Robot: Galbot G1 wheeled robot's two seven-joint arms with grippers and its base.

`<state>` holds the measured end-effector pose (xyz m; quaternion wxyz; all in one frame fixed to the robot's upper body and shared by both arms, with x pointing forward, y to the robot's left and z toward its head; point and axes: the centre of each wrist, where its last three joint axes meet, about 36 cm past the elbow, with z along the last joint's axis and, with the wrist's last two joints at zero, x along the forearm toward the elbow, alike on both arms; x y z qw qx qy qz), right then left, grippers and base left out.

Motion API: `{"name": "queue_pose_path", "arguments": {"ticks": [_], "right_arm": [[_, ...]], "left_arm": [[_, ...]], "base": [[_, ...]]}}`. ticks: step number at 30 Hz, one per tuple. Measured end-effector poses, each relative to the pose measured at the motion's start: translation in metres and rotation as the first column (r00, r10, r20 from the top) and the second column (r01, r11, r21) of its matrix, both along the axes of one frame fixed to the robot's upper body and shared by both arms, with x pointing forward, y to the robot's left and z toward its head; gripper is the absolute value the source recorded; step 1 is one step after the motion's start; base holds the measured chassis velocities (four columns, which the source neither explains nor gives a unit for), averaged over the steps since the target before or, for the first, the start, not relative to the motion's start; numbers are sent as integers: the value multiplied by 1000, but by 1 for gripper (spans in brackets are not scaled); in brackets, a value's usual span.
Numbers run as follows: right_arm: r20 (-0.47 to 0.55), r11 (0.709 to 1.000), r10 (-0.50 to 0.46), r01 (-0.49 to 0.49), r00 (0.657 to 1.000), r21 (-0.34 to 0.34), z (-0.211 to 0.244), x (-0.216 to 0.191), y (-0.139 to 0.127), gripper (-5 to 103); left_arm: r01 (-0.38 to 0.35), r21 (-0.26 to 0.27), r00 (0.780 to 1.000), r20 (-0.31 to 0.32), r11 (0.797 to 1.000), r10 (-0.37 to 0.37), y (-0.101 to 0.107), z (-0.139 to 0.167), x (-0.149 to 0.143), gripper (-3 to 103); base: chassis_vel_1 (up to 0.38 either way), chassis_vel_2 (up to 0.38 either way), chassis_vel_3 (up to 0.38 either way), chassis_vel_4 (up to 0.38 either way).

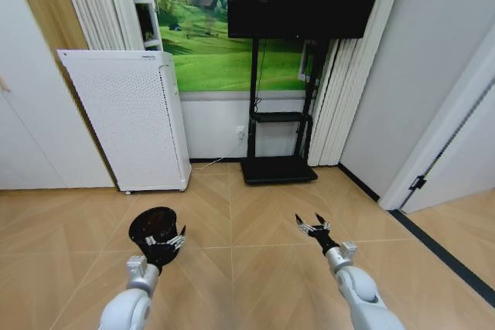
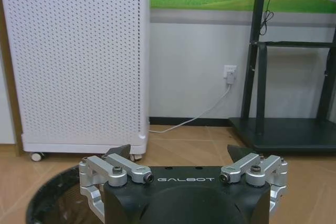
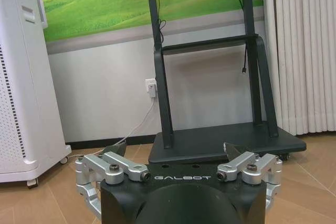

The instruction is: Pick up the trash bin and place the garbage on the floor into it.

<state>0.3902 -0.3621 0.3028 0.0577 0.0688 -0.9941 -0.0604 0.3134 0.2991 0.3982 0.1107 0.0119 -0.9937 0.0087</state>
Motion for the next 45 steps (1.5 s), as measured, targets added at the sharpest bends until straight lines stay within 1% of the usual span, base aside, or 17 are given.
{"name": "queue_pose_path", "arguments": {"ticks": [1, 3, 11, 15, 16, 17, 26, 39, 45], "right_arm": [[0, 1000, 0, 0, 1000, 0, 0, 0, 0, 100], [-7, 1000, -7, 7, 1000, -2, -2, -1, -1, 100], [-16, 1000, -22, 22, 1000, -1, -6, -6, -1, 100], [-16, 1000, -28, 28, 999, -3, -6, -11, -1, 100], [-12, 999, -34, 34, 999, -5, -4, -14, -1, 100], [-5, 999, -41, 41, 999, -6, -1, -15, -1, 100], [2, 998, -62, 62, 998, 4, 2, -16, -3, 100], [2, 997, -72, 72, 997, 0, 8, -17, -7, 100], [7, 995, -96, 96, 995, 22, 10, -20, -3, 100]], "left_arm": [[0, 0, 1000, 0, 1000, 0, 0, 0, 0, 100], [-13, 20, 1000, 2, 1000, 13, 3, 1, -1, 100], [-35, 35, 999, 5, 999, 35, 8, 2, -2, 100], [-39, 30, 999, 7, 999, 39, 10, 3, -1, 100], [-41, 20, 999, 10, 999, 41, 11, 5, 1, 100], [-40, 10, 999, 11, 999, 40, 10, 5, 3, 100], [-39, -16, 999, 10, 999, 39, 5, 2, 11, 100], [-47, -28, 999, 5, 998, 47, 3, 0, 10, 100], [-49, -23, 999, 19, 999, 50, 5, 8, 6, 100]], "base": [[0, 0, 0, 0], [0, 0, 0, 0], [0, 0, 0, 0], [0, 0, 0, 0], [0, 0, 0, 0], [0, 0, 0, 0], [0, 0, 0, 0], [0, 0, 0, 0], [0, 0, 0, 0]]}}
